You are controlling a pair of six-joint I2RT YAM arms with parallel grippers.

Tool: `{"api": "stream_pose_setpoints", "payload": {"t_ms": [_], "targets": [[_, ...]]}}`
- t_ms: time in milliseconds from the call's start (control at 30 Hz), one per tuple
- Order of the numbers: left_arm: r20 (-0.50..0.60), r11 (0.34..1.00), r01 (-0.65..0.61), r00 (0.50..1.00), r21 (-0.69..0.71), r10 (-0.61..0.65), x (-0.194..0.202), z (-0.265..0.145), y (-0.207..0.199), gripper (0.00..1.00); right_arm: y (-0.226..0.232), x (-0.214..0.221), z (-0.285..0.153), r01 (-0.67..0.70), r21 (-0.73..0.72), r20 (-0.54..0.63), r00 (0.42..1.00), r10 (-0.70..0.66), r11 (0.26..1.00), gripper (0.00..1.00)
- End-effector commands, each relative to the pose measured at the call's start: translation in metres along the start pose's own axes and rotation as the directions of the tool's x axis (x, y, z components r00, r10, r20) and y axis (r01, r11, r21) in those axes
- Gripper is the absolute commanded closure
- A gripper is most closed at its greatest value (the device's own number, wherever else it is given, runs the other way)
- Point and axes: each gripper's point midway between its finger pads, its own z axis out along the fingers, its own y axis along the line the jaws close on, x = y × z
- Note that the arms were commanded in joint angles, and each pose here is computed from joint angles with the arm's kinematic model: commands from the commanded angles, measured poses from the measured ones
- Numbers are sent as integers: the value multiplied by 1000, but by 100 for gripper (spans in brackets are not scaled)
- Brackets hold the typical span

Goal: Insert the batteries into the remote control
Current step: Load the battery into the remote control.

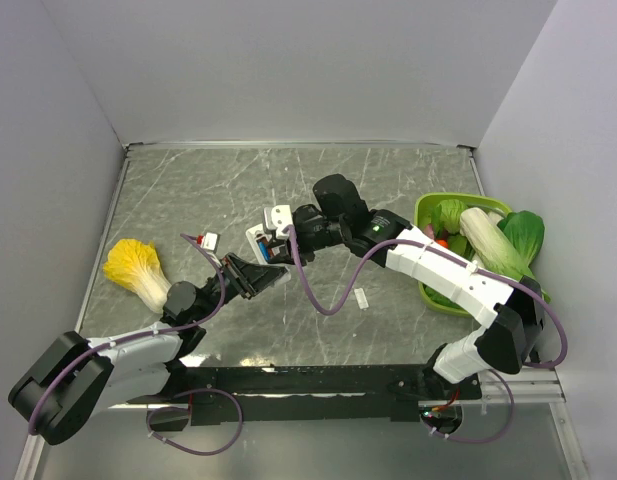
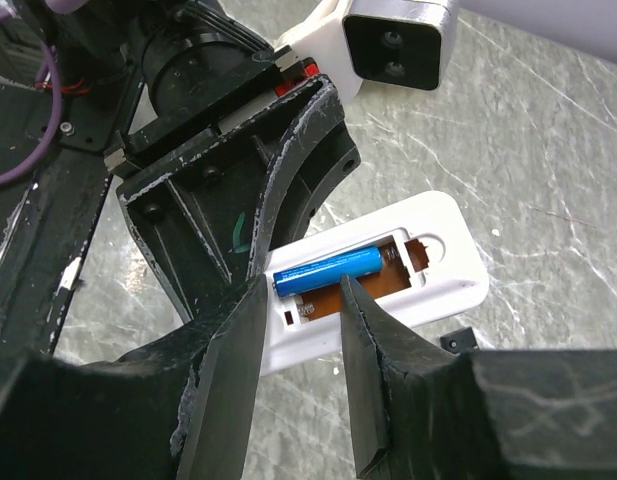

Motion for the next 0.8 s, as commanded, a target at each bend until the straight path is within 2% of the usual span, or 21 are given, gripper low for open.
{"api": "stream_pose_setpoints", "payload": {"t_ms": [0,300,767], "targets": [[19,994,-56,998,95,54,-9,5,-26,98,-6,-15,-2,55,-11,34,998,-55,998,57],[13,991,-71,997,117,70,-9,6,-31,98,-8,-3,2,45,-9,3,999,-45,999,59],[-4,975,-124,992,185,127,-6,6,-46,98,-18,14,11,29,25,-47,999,-28,999,69]]}}
